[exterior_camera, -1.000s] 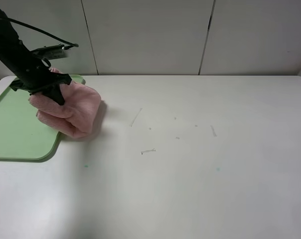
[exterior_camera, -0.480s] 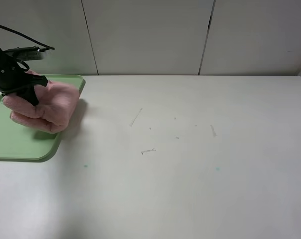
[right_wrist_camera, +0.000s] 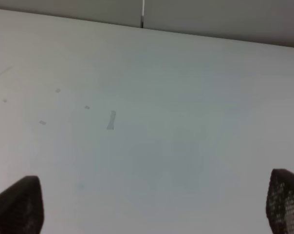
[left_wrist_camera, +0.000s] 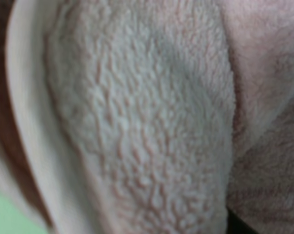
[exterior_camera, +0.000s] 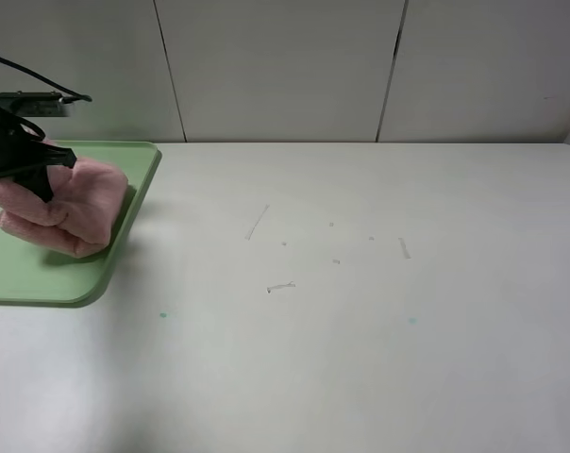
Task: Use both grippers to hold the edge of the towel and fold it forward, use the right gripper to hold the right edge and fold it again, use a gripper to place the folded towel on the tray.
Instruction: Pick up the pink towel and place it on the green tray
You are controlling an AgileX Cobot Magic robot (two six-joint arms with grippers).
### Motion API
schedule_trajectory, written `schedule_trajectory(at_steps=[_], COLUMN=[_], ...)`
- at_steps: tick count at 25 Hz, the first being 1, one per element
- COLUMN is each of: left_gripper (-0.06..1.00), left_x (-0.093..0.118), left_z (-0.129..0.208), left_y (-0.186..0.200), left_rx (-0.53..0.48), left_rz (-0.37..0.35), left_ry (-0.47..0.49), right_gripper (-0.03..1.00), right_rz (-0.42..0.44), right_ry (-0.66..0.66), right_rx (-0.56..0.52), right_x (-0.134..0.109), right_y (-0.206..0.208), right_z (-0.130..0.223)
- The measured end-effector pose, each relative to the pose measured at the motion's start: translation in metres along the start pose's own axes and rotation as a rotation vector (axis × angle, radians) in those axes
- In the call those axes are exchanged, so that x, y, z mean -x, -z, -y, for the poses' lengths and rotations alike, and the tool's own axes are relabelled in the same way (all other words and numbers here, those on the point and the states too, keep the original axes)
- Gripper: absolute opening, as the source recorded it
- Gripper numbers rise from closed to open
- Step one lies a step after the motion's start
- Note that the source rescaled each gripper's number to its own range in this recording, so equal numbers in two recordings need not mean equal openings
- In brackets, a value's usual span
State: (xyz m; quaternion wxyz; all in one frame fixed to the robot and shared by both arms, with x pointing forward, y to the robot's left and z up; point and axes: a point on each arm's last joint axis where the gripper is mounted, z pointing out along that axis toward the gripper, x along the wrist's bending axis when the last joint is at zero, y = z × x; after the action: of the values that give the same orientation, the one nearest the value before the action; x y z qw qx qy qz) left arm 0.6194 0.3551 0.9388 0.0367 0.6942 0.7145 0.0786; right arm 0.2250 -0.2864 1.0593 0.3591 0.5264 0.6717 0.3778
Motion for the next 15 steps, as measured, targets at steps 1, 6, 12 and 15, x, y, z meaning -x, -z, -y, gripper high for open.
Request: schedule_trajectory(at_steps=[1, 6, 12, 15], left_gripper=[0.17, 0.17, 0.69, 0.92], left_x=[-0.0001, -0.0003, -0.0019, -0.0024], left_z=[0.0, 0.0, -0.0005, -0.0003], left_y=[0.0, 0.0, 0.0, 0.0001], left_rx=[0.0, 0.0, 0.005, 0.002], left_rz=[-0.001, -0.004, -0.021, -0.027], left_ry=[0.001, 0.014, -0.022, -0.03], right_gripper=[1.0, 1.0, 1.0, 1.0], right_rz=[0.0, 0.0, 0.0, 0.0], right_ry=[0.0, 0.0, 0.0, 0.0], right_rx=[0.0, 0.0, 0.0, 0.0], right_x=[0.0, 0.0, 0.0, 0.0], right_y=[0.0, 0.0, 0.0, 0.0], right_z=[0.0, 0.0, 0.0, 0.0])
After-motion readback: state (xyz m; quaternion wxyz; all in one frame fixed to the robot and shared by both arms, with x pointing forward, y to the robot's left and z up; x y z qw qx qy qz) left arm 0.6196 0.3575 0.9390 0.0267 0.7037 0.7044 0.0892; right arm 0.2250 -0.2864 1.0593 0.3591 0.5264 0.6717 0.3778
